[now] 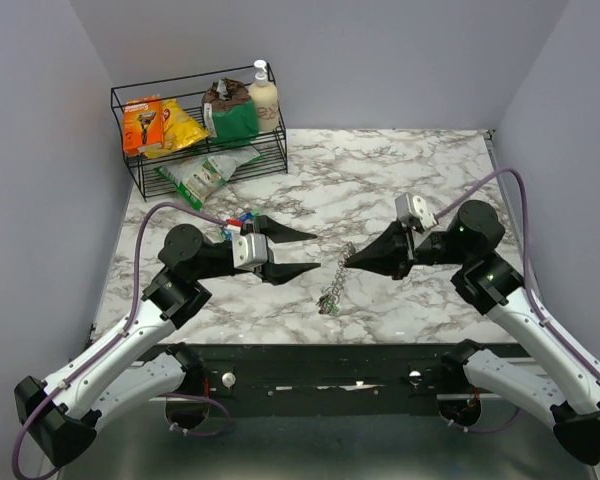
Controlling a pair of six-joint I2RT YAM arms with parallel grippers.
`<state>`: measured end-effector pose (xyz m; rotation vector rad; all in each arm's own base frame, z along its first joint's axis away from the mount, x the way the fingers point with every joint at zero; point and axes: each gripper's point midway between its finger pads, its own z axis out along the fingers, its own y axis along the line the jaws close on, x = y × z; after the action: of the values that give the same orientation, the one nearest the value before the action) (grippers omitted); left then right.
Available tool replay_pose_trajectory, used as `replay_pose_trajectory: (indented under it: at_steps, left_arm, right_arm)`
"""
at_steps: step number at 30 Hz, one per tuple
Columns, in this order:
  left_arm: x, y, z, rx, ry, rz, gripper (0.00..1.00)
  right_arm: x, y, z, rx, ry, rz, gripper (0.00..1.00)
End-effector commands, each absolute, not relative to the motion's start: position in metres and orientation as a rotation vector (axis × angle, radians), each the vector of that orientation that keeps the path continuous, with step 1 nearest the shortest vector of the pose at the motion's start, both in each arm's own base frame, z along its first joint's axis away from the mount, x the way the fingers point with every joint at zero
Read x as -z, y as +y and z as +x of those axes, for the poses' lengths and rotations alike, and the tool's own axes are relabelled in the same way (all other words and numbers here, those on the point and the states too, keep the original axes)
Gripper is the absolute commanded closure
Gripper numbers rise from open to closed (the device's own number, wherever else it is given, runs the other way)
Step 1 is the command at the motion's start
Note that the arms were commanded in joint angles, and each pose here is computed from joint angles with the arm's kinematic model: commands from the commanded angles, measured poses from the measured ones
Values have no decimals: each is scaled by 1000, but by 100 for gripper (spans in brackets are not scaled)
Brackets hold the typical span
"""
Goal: Put the keys on the keyring
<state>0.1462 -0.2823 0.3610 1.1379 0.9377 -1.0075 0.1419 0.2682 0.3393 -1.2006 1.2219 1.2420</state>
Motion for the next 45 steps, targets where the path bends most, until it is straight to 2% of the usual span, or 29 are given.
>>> replay_pose_trajectory:
  at_steps: [1, 9, 16, 21, 26, 33, 38, 45]
  left_arm:
    - [-370, -281, 132, 1011, 862, 1206, 41]
    - [-374, -281, 113, 1048, 747, 1285, 41]
    - [-381, -284, 103, 1095, 674, 1342, 47]
    - [-386, -287, 105, 1098, 660, 1344, 52]
    - [-391, -289, 109, 1103, 679, 1316, 53]
    - [-396, -292, 119, 1112, 713, 1246, 53]
    - [-401, -297, 110, 1245, 707, 1225, 53]
    - [-405, -308, 103, 1302, 684, 1248, 57]
  right_arm:
    - [-348, 261, 116, -1125, 847, -1351, 99]
    - [-353, 245, 75, -999, 445, -1474, 99]
    - [-358, 241, 61, -998, 341, -1521, 100]
    - [-363, 242, 63, -997, 333, -1511, 100]
    - [-366, 244, 68, -1004, 380, -1477, 99]
    - [-397, 247, 98, -1046, 625, -1225, 99]
    - [-411, 249, 102, -1187, 692, -1109, 99]
    - [-416, 250, 103, -1231, 661, -1058, 99]
